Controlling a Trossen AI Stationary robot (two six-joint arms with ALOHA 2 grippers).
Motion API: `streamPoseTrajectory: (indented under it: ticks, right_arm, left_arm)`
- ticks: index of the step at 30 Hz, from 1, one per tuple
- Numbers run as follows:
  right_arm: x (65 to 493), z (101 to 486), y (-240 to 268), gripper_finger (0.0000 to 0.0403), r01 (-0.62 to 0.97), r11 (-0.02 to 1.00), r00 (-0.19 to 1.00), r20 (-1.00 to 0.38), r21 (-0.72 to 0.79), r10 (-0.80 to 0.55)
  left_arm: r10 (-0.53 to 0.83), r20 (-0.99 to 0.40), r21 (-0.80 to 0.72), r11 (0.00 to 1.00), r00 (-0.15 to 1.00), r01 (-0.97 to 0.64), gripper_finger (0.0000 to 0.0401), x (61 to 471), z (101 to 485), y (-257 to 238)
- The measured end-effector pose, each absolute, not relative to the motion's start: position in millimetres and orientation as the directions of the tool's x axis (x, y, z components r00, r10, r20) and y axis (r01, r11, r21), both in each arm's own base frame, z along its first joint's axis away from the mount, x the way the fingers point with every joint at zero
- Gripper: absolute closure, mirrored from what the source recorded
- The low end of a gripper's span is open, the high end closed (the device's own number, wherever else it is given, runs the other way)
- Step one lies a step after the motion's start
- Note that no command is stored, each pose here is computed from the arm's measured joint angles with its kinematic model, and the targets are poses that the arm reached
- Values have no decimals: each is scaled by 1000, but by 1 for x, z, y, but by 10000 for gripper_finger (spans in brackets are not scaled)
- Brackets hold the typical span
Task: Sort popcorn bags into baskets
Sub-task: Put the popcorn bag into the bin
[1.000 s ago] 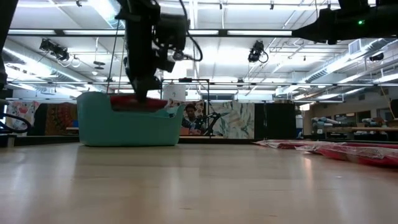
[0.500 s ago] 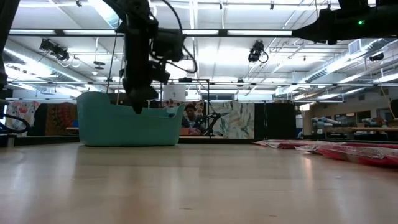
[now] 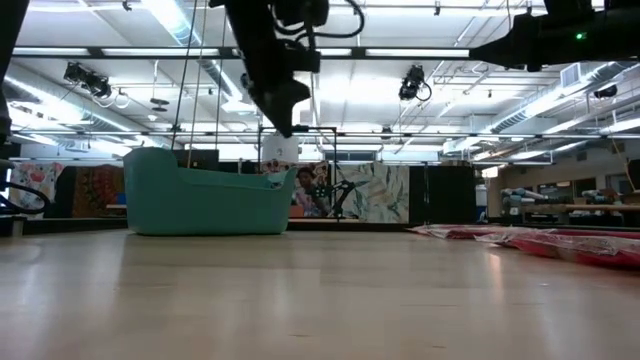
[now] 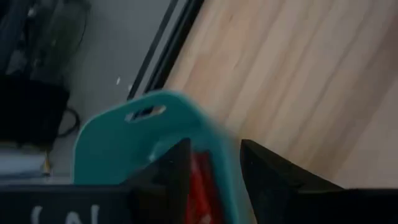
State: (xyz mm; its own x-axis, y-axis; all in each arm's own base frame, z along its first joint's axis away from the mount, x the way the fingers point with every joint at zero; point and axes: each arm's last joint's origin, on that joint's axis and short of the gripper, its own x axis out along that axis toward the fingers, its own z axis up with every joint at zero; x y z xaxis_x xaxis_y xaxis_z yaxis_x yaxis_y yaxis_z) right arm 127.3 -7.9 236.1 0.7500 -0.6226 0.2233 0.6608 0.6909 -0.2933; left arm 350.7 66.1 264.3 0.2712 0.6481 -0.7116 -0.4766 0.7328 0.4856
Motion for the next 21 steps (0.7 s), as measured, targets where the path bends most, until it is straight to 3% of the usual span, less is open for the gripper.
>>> streamPoseTrajectory:
  ticks: [6, 12, 21]
  right_arm:
    - [127, 237, -8, 392, 657, 698, 754, 232, -286, -615]
    - [127, 237, -8, 392, 654, 701, 757, 235, -285, -610]
    - [127, 236, -8, 392, 657, 695, 754, 226, -294, -617]
  left_arm:
    - [580, -706, 431, 807, 406, -404, 260, 382, 243, 61]
    - [493, -737, 390, 869, 463, -304, 260, 422, 213, 63]
    - [370, -623, 341, 921, 689, -187, 260, 488, 190, 68]
